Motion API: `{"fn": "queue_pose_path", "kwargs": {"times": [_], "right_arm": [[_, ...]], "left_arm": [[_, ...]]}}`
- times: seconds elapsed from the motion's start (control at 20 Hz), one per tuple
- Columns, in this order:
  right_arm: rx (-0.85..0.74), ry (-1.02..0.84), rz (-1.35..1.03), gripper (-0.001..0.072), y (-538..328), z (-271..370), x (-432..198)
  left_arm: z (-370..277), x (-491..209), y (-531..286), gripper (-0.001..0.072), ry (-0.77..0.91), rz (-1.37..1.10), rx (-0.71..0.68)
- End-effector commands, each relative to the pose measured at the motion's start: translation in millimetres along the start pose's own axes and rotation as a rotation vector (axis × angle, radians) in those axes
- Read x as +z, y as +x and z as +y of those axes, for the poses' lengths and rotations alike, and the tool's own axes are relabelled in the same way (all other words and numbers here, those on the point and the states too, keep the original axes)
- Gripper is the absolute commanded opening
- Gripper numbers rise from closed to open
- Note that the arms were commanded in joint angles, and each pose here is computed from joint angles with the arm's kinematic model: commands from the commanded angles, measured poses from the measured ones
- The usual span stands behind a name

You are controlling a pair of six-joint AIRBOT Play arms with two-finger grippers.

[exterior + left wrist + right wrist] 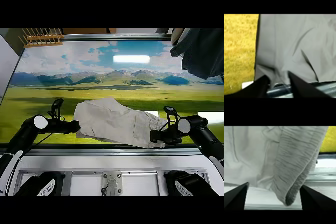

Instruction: Fold the clothes and pants, and hang the long-sleeved shirts on hangers.

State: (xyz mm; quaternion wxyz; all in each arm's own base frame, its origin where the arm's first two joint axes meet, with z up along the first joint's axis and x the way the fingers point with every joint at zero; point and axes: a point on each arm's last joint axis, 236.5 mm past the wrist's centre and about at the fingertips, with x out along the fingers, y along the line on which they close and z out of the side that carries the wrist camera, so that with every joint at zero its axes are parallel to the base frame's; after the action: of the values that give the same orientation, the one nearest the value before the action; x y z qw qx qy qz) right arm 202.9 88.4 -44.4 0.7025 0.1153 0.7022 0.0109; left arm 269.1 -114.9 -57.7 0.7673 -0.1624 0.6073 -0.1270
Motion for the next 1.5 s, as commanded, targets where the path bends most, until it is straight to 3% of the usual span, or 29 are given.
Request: {"fn": "queue_pose_path", "kwargs": {"times": [0.0,0.2,0.4,0.45,0.55,0.6,0.8,1.45], "right_arm": [[0.030,0.014,-0.073,0.0674,-24.4,2.3,14.1],[0.046,0.073,-0.254,0.0683,-84.0,-30.7,39.6],[0.099,0.219,-0.225,0.0701,-67.7,-81.9,38.6],[0.162,0.247,-0.215,0.0704,-56.3,-84.9,40.9],[0.271,0.334,-0.239,0.0715,-35.8,-91.4,54.2],[0.316,0.360,-0.259,0.0716,-28.3,-93.3,62.7],[0.457,0.322,-0.240,0.0720,-3.4,-86.8,81.4],[0.626,0.229,-0.116,0.0720,43.2,-61.5,80.4]], "left_arm": [[-19.6,4.2,-15.9,0.0457,0.049,0.022,-0.026],[-49.9,33.6,-66.0,0.0457,0.110,-0.102,-0.065],[-65.6,40.2,-101.1,0.0455,0.108,-0.212,-0.094],[-67.5,40.1,-106.0,0.0397,0.100,-0.227,-0.099],[-70.4,39.8,-113.3,0.0086,0.107,-0.250,-0.105],[-71.6,39.6,-115.8,0.0048,0.109,-0.258,-0.108],[-72.3,39.4,-117.6,0.0048,0.097,-0.262,-0.112],[-72.0,38.8,-116.9,0.0048,0.085,-0.256,-0.112]]}}
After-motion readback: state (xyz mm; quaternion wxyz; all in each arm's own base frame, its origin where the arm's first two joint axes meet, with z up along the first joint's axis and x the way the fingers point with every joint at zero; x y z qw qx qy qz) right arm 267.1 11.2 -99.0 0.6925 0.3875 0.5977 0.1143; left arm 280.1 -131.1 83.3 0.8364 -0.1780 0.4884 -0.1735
